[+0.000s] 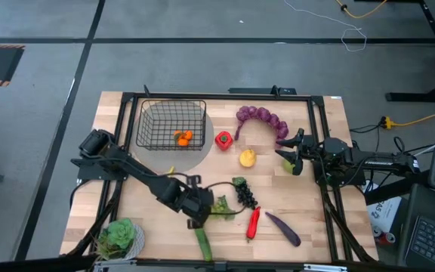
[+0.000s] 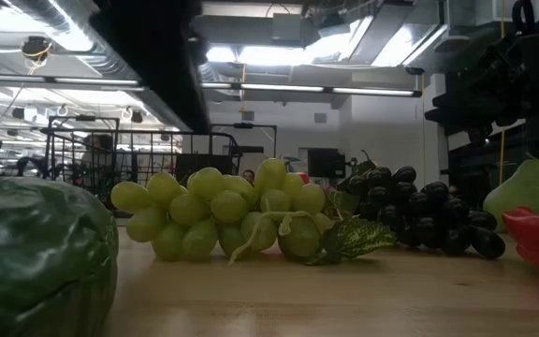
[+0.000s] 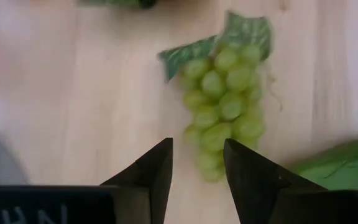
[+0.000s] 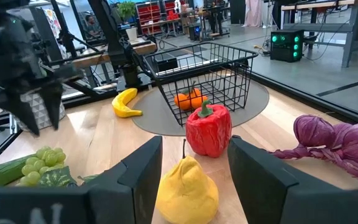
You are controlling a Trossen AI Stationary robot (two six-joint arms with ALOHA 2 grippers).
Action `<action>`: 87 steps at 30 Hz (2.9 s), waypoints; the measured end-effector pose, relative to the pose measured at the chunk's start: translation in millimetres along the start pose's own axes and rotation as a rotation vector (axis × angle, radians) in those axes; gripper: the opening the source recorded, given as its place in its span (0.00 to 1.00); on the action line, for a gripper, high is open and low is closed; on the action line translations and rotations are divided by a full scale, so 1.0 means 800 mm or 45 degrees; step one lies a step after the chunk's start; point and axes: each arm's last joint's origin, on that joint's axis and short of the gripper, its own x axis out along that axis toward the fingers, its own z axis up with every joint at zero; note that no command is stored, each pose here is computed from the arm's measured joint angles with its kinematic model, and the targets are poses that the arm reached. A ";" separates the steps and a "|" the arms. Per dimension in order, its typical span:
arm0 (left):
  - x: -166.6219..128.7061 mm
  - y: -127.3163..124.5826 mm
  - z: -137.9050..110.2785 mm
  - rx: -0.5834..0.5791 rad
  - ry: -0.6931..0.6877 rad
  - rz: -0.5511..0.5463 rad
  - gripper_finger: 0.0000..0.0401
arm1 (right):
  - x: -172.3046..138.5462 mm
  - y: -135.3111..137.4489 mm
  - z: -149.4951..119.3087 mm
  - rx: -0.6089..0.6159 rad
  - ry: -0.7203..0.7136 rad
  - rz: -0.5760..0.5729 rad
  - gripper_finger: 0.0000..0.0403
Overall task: Build produce basket
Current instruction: Put the green grapes into the wire basket
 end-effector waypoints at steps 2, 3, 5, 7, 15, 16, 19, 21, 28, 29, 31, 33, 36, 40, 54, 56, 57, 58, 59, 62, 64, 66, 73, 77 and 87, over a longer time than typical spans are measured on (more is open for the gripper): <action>0.009 -0.002 0.000 0.063 -0.005 0.001 0.34 | 0.000 0.000 0.000 0.000 0.000 0.000 0.46; 0.015 -0.004 0.001 0.071 -0.020 -0.007 0.34 | 0.000 0.000 0.000 0.000 0.000 0.001 0.46; 0.028 -0.005 -0.002 0.082 0.012 -0.015 0.34 | 0.000 0.000 0.000 -0.001 0.001 0.001 0.46; 0.042 -0.008 -0.002 0.068 0.019 -0.063 0.34 | 0.000 0.000 0.000 -0.002 0.002 0.002 0.46; 0.082 -0.013 -0.004 0.037 0.042 -0.148 0.34 | 0.000 0.000 -0.001 -0.006 0.007 0.001 0.46; 0.084 -0.013 -0.006 0.026 0.059 -0.147 0.34 | 0.001 0.000 -0.001 -0.006 0.009 0.000 0.46; 0.091 -0.010 -0.008 0.012 0.098 -0.178 0.34 | 0.001 0.000 -0.001 -0.006 0.011 0.001 0.46; 0.095 -0.009 -0.008 -0.005 0.121 -0.200 0.34 | 0.001 0.000 -0.001 -0.006 0.012 0.001 0.46; 0.099 -0.003 -0.009 -0.034 0.162 -0.218 0.28 | 0.001 0.000 -0.001 -0.007 0.011 0.000 0.46; 0.099 -0.003 -0.009 -0.035 0.159 -0.213 0.24 | 0.001 0.000 -0.001 -0.007 0.011 0.000 0.46; 0.099 -0.003 -0.009 -0.034 0.157 -0.207 0.15 | 0.001 0.000 -0.001 -0.007 0.011 0.000 0.46; 0.099 -0.003 -0.009 -0.034 0.157 -0.206 0.06 | 0.001 0.000 -0.001 -0.008 0.011 0.000 0.46; 0.096 -0.002 -0.009 -0.039 0.150 -0.198 0.03 | 0.001 0.000 -0.001 -0.009 0.011 0.001 0.46; 0.076 0.002 -0.003 -0.026 0.123 -0.182 0.01 | 0.001 0.000 -0.001 -0.011 0.011 0.000 0.46; -0.096 0.072 0.030 0.125 -0.303 0.388 0.00 | 0.001 0.000 -0.001 -0.011 0.011 0.000 0.46; -0.116 0.088 0.032 0.123 -0.354 0.525 0.00 | 0.001 0.000 -0.001 -0.009 0.011 0.000 0.46; -0.126 0.095 0.032 0.115 -0.377 0.596 0.00 | 0.001 0.000 -0.001 -0.006 0.011 0.000 0.46; -0.135 0.104 0.033 0.102 -0.404 0.675 0.00 | 0.001 0.000 -0.001 -0.007 0.011 0.000 0.46; -0.145 0.113 0.035 0.085 -0.433 0.744 0.00 | 0.001 0.000 -0.001 -0.007 0.011 0.000 0.46; -0.168 0.137 0.037 0.004 -0.503 0.952 0.00 | 0.001 0.000 -0.001 -0.006 0.011 -0.001 0.46; -0.182 0.153 0.037 -0.068 -0.541 1.100 0.00 | 0.001 0.000 -0.001 -0.006 0.010 -0.002 0.46; -0.192 0.167 0.037 -0.129 -0.567 1.239 0.00 | 0.001 0.000 -0.001 -0.006 0.010 -0.001 0.46; -0.208 0.215 0.030 -0.246 -0.505 1.305 0.00 | 0.001 0.000 -0.001 -0.007 0.013 -0.001 0.46; -0.216 0.249 0.016 -0.383 -0.432 1.191 0.00 | 0.001 0.000 -0.002 -0.007 0.020 -0.003 0.46; -0.282 0.307 -0.038 -0.825 -0.440 0.862 0.00 | 0.002 0.000 -0.002 -0.009 0.029 -0.008 0.46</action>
